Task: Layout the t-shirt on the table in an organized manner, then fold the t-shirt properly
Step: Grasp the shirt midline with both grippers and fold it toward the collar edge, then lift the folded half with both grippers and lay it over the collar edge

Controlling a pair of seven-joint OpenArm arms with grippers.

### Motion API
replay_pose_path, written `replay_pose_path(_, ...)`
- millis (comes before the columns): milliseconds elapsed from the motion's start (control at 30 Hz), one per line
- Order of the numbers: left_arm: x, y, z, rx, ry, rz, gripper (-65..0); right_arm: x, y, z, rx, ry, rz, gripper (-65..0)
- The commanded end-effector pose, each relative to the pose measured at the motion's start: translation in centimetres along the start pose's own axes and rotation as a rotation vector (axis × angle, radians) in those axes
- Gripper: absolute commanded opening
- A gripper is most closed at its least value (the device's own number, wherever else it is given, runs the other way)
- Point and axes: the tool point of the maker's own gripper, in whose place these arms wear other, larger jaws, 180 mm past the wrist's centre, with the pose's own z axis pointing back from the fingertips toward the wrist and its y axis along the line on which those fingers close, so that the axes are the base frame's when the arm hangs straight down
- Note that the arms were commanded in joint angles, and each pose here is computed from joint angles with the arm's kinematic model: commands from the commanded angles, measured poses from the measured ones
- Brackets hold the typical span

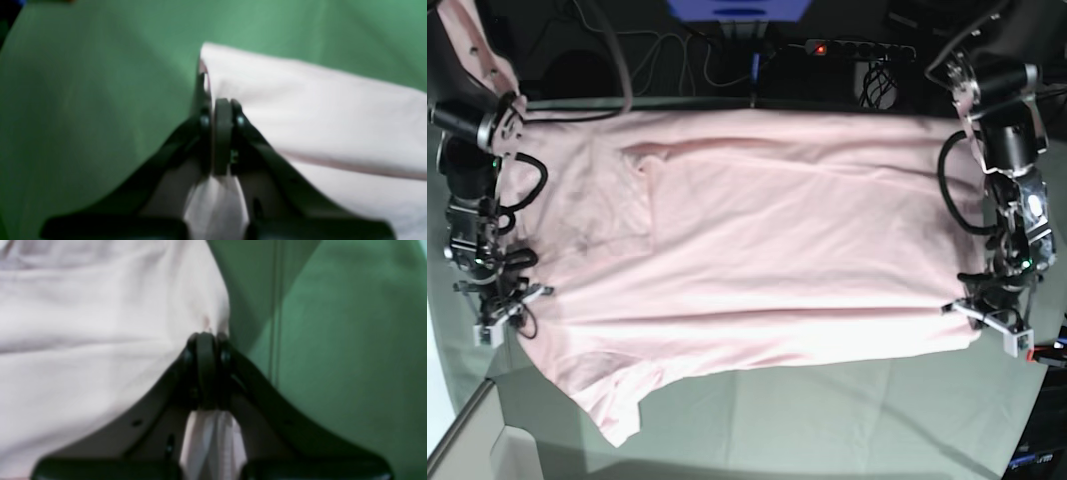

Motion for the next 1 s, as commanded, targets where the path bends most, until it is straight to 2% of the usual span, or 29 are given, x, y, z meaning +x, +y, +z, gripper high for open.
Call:
replay_pose_path(0, 2.4, 0.6, 0.4, 0.012, -0.063, -0.01, -65.0, 2.5, -2.2, 0.5, -0.04, -0.077, -0.006, -65.0)
replay_pose_path(467, 1.7, 0.5, 4.1, 0.014, -0.125, -0.09, -65.0, 0.6, -3.3, 6.5, -0.06, -0.204, -0.058, -65.0)
replay_pose_path(567, 1.7, -0.5, 4.9, -0.01, -0.148, -0.073, -65.0, 1.4, -3.3, 7.2, -0.052, -0.245, -0.092, -65.0)
replay_pose_path(667, 1.5, -0.9, 6.0, -0.027, -0.166, -0.063, -65.0, 2.5, -2.0, 7.9, 0.024, -0.289, -0.112, -65.0)
replay_pose_path(767, 0.9, -1.2, 7.2, -0.051, -0.178, -0.037, -65.0, 2.8, -1.7, 9.0, 0.046, -0.317, -0.118, -65.0)
replay_pose_path(967, 0.1, 1.2, 9.8, -0.027, -0.205, 0.053, -65.0, 1.6, -1.6, 12.6, 0.058, -0.338, -0.118, -65.0)
